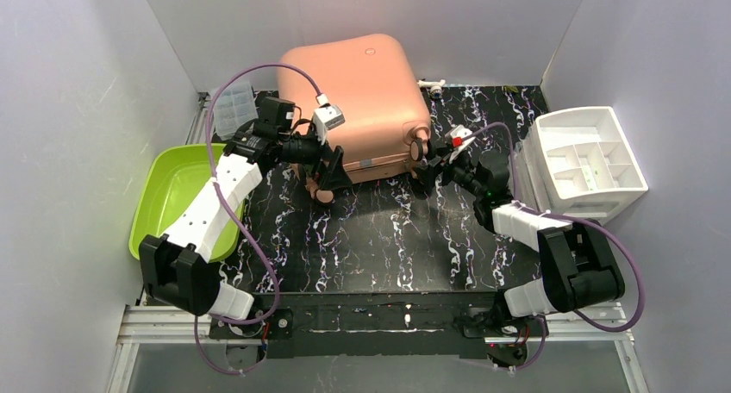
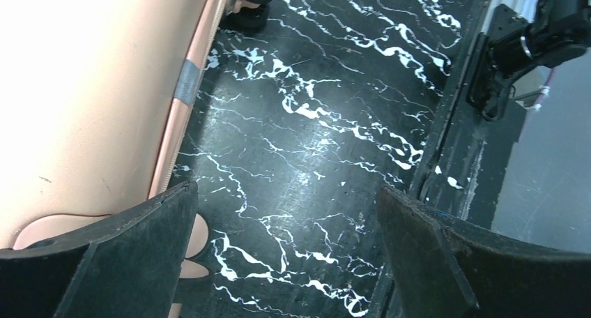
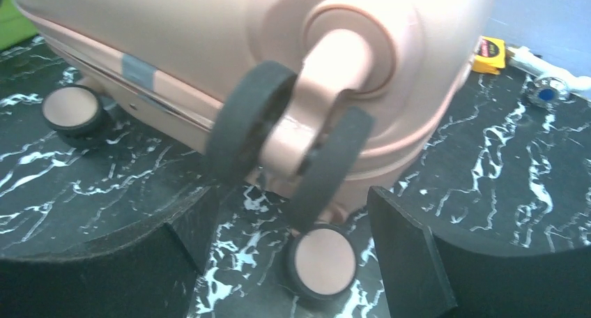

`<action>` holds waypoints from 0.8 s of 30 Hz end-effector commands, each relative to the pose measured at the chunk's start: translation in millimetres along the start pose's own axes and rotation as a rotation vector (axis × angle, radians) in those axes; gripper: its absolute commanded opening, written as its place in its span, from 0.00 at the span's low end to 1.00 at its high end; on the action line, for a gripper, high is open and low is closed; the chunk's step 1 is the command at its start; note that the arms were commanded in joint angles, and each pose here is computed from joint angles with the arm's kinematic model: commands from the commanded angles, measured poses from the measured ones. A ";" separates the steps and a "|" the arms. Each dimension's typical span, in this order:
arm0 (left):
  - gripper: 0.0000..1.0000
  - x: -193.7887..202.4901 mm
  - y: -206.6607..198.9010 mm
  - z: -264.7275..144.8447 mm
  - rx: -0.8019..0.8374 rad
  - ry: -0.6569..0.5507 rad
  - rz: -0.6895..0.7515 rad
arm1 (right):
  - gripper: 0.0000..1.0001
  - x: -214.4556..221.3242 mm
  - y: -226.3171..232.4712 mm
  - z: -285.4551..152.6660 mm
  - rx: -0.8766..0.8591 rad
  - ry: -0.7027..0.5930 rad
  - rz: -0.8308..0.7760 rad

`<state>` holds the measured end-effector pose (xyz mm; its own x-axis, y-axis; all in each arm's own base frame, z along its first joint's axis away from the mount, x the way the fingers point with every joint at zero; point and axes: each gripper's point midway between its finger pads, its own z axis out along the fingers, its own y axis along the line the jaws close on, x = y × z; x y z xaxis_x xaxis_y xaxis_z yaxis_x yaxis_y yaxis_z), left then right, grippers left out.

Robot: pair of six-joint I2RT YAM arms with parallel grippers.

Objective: Open, take out, and arrange the luggage
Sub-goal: Rotate the luggage at the center of the board, then grab the zipper of the luggage.

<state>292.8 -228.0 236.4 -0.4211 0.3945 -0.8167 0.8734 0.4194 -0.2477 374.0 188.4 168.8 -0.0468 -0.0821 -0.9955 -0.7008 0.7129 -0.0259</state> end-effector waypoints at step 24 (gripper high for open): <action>0.99 -12.5 -25.5 -51.2 0.080 -0.191 0.018 | 0.64 17.8 22.1 27.0 0.113 -0.041 0.037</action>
<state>270.0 -204.8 265.4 -0.3879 0.2729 -0.8804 0.8884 0.3652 -0.2782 361.0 219.2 130.4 -0.0995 -0.0586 -0.9933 -0.6654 0.7461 0.0226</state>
